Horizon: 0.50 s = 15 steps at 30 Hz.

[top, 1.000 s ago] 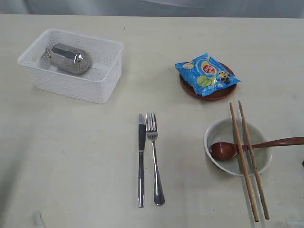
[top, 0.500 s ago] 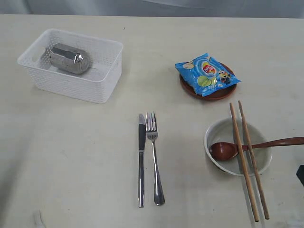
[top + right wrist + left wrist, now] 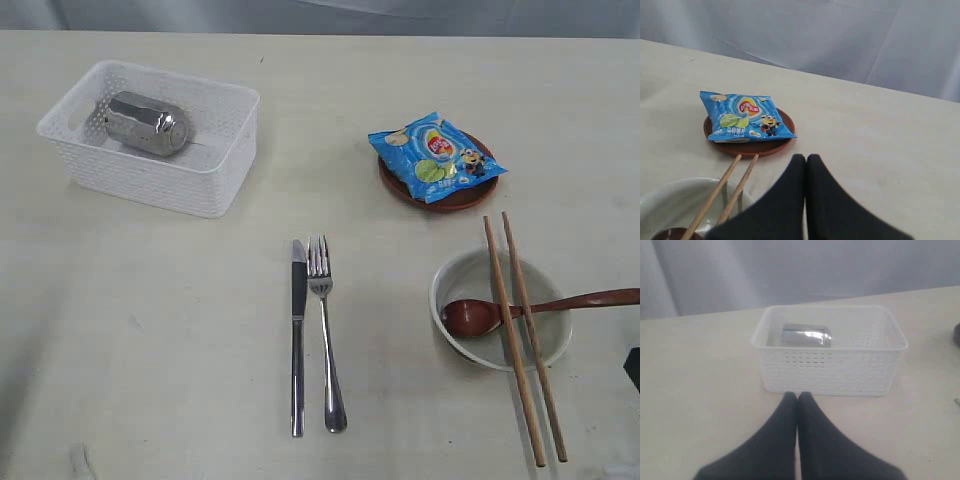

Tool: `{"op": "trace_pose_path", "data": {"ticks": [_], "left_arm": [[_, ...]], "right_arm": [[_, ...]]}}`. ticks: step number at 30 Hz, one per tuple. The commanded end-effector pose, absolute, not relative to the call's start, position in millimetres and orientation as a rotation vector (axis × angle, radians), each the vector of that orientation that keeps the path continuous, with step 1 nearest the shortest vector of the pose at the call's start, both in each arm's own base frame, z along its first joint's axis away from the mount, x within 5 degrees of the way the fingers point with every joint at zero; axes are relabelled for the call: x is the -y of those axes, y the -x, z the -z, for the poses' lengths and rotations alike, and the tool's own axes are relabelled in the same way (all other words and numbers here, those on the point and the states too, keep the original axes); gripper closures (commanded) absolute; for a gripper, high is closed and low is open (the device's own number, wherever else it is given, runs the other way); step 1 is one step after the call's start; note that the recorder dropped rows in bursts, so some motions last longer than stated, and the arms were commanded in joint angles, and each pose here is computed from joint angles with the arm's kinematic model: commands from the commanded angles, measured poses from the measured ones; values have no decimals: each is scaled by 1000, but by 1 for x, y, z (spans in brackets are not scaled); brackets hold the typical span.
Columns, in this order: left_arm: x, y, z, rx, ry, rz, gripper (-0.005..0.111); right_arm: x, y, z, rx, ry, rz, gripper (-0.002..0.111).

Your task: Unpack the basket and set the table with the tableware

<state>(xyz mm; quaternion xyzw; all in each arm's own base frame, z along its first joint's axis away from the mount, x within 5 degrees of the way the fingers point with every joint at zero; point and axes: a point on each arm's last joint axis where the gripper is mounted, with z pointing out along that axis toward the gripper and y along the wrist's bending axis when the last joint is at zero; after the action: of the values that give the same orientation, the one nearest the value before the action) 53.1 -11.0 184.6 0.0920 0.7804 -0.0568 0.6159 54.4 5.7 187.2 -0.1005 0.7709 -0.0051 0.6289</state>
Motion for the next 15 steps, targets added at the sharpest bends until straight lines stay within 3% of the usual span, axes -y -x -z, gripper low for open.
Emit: {"op": "trace_pose_path", "data": {"ticks": [1, 15], "left_arm": [[11, -53, -184, -1793, -213, 138, 107], [11, -53, -185, -1777, -229, 113, 107]], "right_arm": [[-5, -54, -186, -1766, 223, 14, 108], [-5, -54, -186, -1766, 223, 14, 108]]}}
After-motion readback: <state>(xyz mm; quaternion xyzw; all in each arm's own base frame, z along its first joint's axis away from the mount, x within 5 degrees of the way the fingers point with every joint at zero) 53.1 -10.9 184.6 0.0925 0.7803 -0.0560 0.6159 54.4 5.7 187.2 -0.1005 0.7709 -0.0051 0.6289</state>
